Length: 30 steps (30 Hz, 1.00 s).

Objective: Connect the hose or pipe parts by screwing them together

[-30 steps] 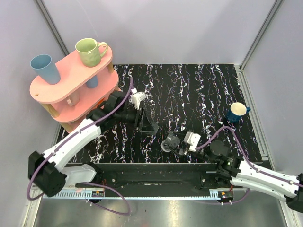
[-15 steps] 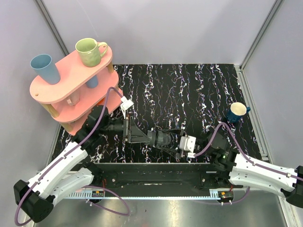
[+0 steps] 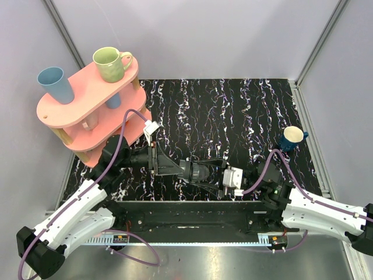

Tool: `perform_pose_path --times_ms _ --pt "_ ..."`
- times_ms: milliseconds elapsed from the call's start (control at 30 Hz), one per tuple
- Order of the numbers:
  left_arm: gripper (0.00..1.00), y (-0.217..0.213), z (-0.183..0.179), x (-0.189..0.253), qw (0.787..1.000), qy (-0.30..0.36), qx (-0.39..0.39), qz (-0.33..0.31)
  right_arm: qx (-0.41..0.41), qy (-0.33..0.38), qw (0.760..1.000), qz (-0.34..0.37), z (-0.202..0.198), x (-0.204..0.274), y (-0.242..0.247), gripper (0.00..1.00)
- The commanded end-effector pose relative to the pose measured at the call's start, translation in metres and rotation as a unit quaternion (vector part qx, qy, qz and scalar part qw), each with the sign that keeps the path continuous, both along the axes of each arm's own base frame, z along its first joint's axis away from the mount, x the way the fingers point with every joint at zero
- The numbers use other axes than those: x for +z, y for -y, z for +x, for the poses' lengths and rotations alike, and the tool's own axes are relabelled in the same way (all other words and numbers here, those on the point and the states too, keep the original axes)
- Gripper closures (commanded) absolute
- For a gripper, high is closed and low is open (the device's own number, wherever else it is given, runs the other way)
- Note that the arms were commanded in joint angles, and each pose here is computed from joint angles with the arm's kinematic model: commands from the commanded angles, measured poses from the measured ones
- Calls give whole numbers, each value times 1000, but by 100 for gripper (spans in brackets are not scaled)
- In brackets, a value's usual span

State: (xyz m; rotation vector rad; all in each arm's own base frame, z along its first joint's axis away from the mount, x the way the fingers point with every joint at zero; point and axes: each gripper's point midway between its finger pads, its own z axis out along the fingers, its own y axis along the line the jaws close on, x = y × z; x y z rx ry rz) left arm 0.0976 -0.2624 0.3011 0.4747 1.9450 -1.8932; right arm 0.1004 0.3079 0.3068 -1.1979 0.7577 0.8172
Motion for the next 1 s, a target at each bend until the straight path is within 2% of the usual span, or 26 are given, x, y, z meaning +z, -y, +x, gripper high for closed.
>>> perform_pose_path --times_ms 0,433,733,967 --pt "100 -1 -4 19 999 19 -6 -25 -4 20 999 26 1 27 0 77" --pt "100 -1 -3 12 1000 16 -4 -20 -42 10 999 11 20 27 -8 75" --pt "100 -1 -2 8 1000 21 -4 -8 -58 -4 998 -8 27 8 -10 73" --pt "100 0 -2 5 1000 20 -8 -5 -52 -12 998 25 23 20 -6 73"
